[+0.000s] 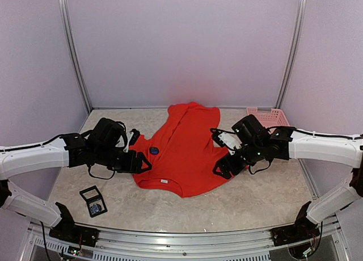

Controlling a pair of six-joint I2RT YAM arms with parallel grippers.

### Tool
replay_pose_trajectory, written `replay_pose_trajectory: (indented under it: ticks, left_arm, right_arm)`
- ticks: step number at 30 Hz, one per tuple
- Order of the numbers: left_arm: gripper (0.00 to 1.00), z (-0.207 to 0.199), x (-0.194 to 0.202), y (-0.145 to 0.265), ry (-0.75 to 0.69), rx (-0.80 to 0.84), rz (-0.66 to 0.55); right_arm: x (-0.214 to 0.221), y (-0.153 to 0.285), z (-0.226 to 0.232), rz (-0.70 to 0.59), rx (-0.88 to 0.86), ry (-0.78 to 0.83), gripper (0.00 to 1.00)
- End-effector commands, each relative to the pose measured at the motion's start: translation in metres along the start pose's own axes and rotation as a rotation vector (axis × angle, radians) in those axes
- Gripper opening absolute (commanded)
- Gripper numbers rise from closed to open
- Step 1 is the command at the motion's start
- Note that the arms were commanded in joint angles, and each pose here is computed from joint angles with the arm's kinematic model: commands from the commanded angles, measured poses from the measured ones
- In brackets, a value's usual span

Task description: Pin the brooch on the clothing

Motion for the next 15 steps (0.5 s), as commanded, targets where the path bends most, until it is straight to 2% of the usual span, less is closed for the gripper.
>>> replay_pose_trajectory:
  ticks: [1, 4, 6, 10, 15]
  left_arm:
    - [0.66, 0.013, -0.055, 0.045, -0.029, -0.131, -0.227]
    - [0.6, 0.06, -0.087, 0.043, 0.073, -0.21, -0.297]
    - [0.6, 0.078, -0.099, 0.027, 0.077, -0.257, -0.282]
    - [0.68, 0.119, -0.103, -0.025, 0.112, -0.355, -0.164]
    - [0.73, 0.147, -0.096, -0.076, 0.136, -0.387, -0.055]
  right_arm:
    - [-0.007, 0.023, -0.064, -0.136, 0.219, -0.37, 0.75]
    - [-0.007, 0.006, -0.093, -0.127, 0.339, -0.456, 0.7]
    - [-0.006, -0.01, -0.107, -0.072, 0.431, -0.468, 0.7]
    - [0.004, -0.046, -0.127, 0.071, 0.519, -0.475, 0.75]
    - [0.027, -0.076, -0.125, 0.177, 0.463, -0.493, 0.76]
Point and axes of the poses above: each gripper's point midway between its finger pads, its own y axis back along the fingers, its own z axis along the line the jaws close on, x = y × z, the point moved 8 cm from there along y, back along the fingers, and after that the axes turned 4 degrees about -y, right-handed, at the moved point
